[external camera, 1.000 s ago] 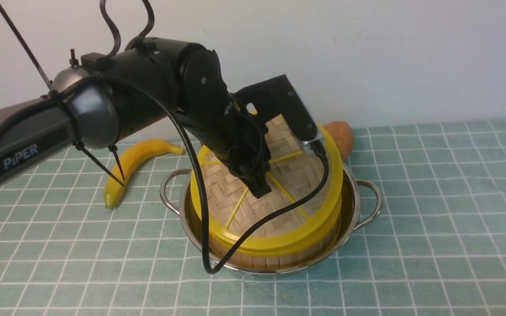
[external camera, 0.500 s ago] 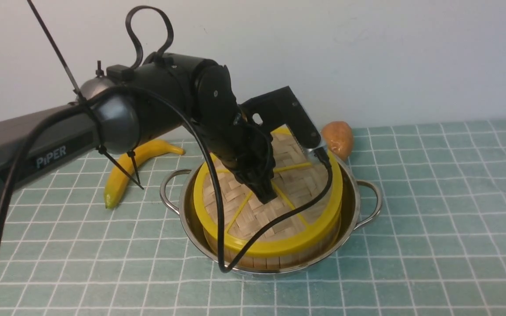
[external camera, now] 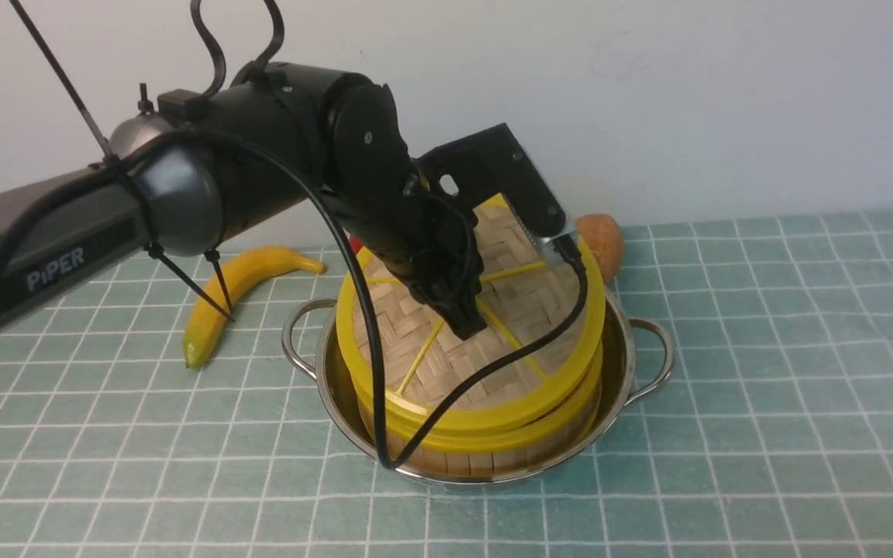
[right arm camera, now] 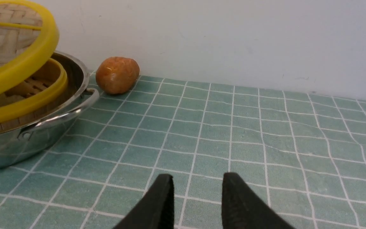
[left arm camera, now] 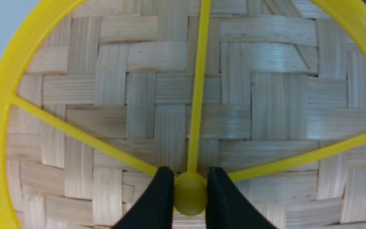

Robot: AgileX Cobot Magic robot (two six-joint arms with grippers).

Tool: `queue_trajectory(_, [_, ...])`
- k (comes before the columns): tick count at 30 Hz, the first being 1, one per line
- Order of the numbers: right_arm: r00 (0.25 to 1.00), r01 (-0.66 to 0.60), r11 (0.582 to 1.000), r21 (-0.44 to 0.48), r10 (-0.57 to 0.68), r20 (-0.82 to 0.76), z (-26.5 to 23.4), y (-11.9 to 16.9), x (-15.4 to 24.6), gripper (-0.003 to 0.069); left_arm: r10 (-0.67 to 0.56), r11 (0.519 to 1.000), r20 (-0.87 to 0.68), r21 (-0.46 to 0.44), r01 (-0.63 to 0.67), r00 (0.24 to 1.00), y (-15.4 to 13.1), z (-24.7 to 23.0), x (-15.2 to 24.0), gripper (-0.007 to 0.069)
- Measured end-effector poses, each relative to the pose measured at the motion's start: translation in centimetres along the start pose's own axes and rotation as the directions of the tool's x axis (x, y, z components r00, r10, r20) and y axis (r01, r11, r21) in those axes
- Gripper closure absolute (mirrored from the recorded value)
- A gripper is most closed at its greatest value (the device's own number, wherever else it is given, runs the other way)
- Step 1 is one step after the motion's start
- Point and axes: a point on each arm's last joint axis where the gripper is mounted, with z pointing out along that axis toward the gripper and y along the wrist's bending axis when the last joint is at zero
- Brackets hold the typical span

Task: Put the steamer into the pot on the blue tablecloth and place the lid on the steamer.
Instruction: 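Place the yellow bamboo steamer lid onto the steamer in the pot with the left gripper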

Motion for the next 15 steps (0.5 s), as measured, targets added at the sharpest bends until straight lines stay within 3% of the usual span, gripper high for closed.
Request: queue_trajectory(15, [1.0,0.0,1.0,0.0,0.0,0.0,0.0,0.0,0.0,0.0419,0.001,1.0,-0.032,0.027,0.0,0.999,-0.1,-0.2,0.08,0.0509])
